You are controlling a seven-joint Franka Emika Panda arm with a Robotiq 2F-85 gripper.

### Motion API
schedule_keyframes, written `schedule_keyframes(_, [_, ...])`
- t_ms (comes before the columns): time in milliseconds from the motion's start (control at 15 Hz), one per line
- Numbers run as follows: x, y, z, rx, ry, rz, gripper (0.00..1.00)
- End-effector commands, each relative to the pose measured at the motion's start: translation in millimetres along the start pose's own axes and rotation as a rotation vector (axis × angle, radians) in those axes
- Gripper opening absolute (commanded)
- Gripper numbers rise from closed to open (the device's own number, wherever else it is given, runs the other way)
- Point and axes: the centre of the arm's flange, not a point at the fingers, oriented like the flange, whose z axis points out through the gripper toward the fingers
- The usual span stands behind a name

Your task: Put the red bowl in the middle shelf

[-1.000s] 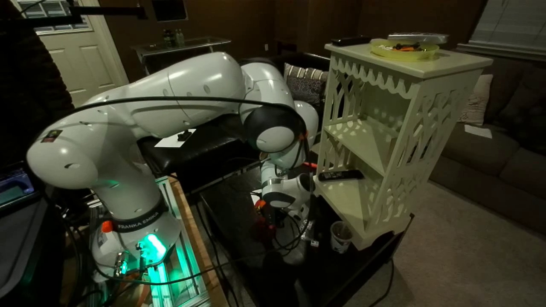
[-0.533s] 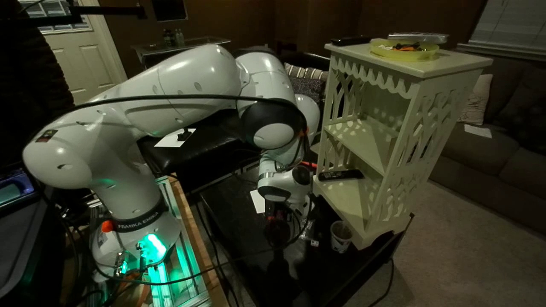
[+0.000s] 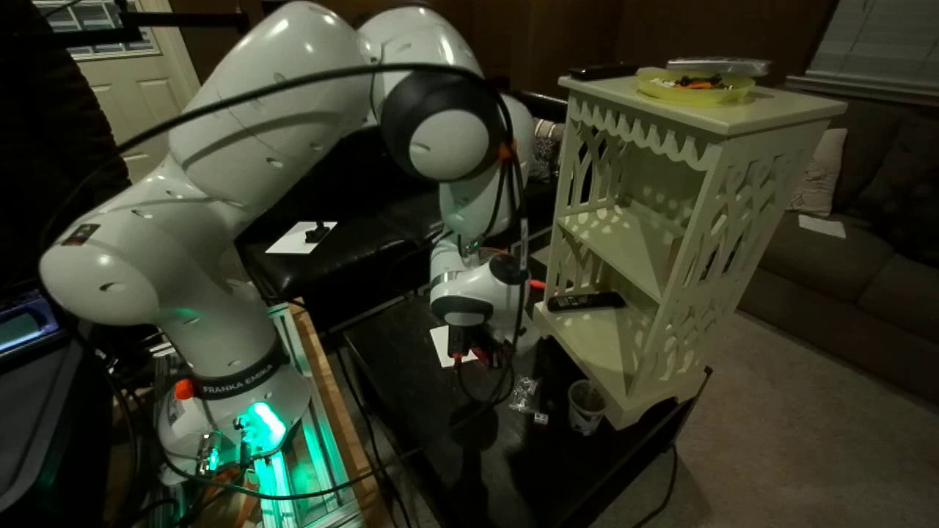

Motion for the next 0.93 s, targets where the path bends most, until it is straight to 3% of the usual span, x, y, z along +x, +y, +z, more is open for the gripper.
schedule_keyframes(0, [-0.9,0.2,-5.6,-0.007,0.003,-0.002,0.04])
schedule_keyframes(333, [-1.1,-20.6,-23.8,0.068,-0.033,0.160,0.01])
schedule_keyframes(867, [-0.1,-50.1,-92.0,0.042,-0.074,0.243,0.01])
